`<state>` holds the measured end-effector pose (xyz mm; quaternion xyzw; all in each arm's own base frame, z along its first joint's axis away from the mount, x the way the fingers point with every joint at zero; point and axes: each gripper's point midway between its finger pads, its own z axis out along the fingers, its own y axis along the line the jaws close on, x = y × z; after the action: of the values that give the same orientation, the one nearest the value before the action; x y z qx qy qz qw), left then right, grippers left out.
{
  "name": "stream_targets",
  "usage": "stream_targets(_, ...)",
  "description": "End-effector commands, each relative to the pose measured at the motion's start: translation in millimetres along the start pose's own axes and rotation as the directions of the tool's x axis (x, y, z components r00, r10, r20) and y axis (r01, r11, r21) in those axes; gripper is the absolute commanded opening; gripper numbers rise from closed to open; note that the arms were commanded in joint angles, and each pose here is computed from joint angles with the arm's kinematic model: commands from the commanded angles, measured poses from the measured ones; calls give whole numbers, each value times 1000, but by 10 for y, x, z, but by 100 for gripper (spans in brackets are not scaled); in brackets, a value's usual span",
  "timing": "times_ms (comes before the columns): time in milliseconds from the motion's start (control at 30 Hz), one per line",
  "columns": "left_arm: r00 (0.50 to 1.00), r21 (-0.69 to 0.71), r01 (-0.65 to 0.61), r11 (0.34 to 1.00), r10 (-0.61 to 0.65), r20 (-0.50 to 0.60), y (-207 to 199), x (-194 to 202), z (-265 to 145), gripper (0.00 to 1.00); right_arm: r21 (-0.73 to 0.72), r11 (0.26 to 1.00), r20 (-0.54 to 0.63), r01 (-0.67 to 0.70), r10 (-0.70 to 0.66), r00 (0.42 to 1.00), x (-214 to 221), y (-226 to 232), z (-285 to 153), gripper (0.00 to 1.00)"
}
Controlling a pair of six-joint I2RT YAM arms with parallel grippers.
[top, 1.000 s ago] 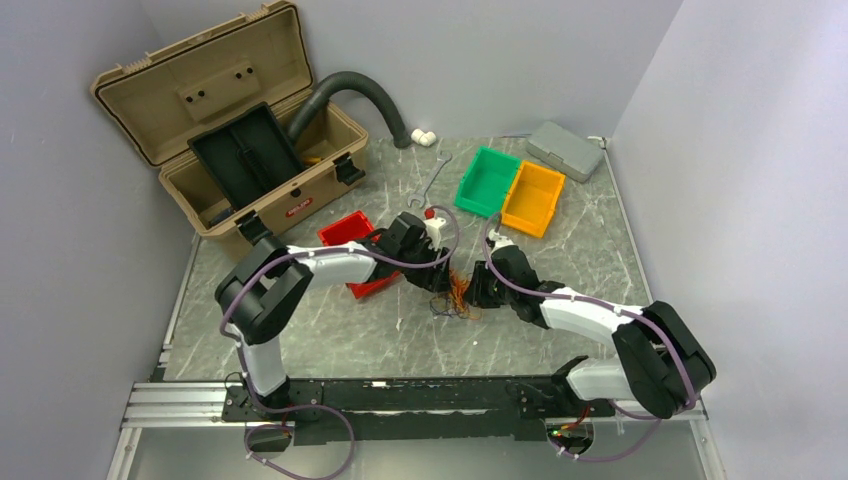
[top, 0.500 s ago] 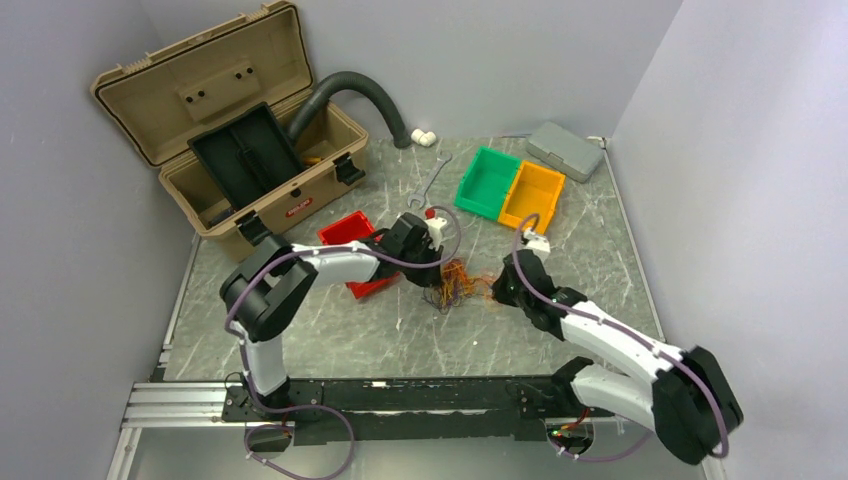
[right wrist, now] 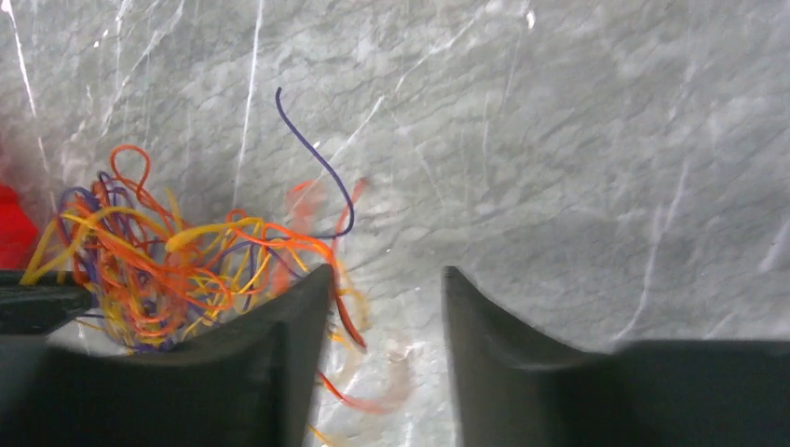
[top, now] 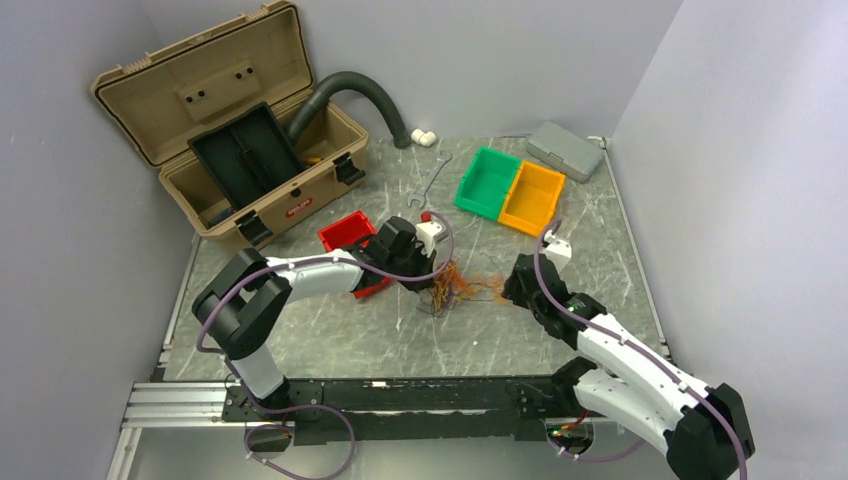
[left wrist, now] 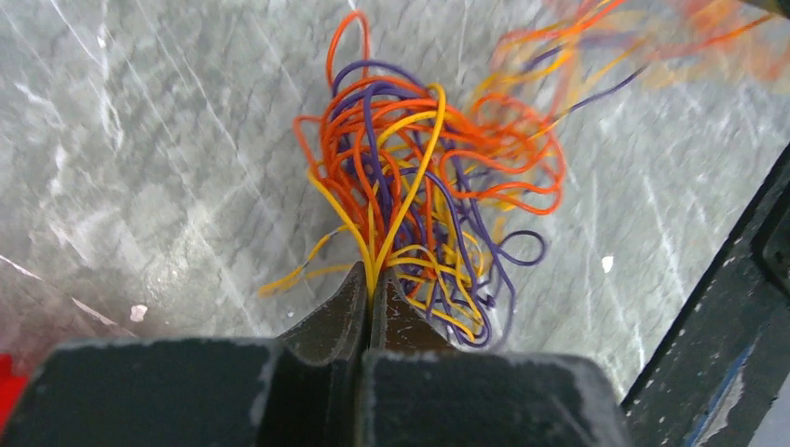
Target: Untangle the cables
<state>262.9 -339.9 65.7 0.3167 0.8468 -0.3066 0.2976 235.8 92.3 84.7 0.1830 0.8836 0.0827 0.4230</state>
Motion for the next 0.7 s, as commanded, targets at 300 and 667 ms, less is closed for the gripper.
stream_targets(300, 991, 79, -106, 991, 99, 86, -127, -70, -75, 0, -449, 884, 23, 130, -135, 991, -47, 879, -97, 69)
stream_targets(667, 992, 78, -107, 991, 100, 82, -124, -75, -85, 0, -627, 775, -114, 79, -192, 975, 271, 1432, 122, 56)
